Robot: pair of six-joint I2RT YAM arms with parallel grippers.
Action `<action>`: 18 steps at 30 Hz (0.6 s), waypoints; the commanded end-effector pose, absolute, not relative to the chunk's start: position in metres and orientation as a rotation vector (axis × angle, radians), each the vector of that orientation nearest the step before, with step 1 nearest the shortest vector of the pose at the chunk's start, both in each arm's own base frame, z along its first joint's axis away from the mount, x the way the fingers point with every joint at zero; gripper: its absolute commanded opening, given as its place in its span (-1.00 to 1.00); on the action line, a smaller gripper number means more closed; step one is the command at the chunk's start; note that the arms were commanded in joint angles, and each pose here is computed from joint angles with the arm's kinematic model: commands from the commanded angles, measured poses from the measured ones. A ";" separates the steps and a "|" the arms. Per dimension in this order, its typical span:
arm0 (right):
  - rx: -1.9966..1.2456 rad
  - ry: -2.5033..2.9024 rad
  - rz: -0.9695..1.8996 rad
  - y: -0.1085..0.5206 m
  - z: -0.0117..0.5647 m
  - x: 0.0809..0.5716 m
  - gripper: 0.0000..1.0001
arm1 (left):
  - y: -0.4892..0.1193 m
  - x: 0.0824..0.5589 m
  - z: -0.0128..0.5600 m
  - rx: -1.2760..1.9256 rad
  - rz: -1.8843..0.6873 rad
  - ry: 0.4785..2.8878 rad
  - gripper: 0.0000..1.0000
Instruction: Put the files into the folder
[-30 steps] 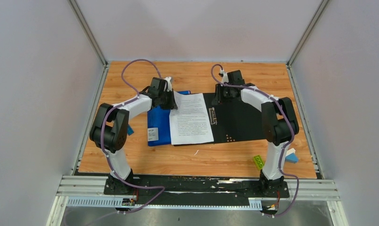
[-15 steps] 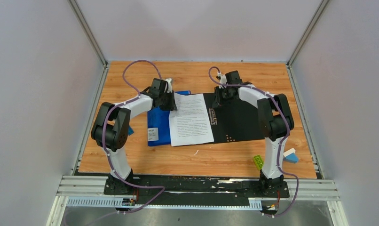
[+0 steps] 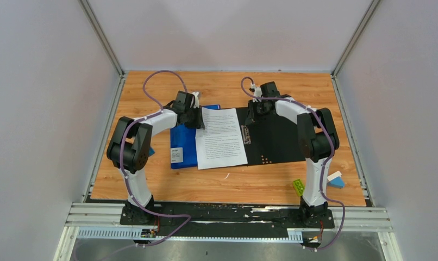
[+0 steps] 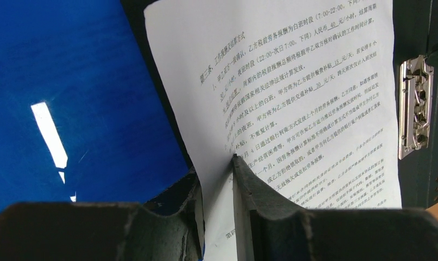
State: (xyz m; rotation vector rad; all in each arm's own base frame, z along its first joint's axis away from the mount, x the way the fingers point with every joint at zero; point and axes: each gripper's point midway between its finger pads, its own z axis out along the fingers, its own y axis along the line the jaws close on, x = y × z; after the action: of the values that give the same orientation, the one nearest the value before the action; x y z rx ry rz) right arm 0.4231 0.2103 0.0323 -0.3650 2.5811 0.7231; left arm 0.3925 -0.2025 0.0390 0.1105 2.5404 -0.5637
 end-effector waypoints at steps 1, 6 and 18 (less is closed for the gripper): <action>-0.405 2.627 0.702 0.211 0.017 0.419 -0.75 | -0.203 0.408 0.053 0.132 -0.542 2.490 -0.41; -0.396 2.689 0.665 0.208 0.004 0.410 -0.76 | -0.202 0.409 0.051 0.132 -0.537 2.493 -0.41; -0.476 2.741 0.634 0.220 -0.017 0.394 -1.00 | -0.203 0.408 0.042 0.128 -0.542 2.514 -0.46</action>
State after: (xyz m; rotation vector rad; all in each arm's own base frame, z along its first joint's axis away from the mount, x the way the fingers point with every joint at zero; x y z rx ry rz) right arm 0.4230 0.2142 0.0262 -0.3795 2.6138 0.6911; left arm 0.3950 -0.2009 0.0351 0.1094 2.5476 -0.5431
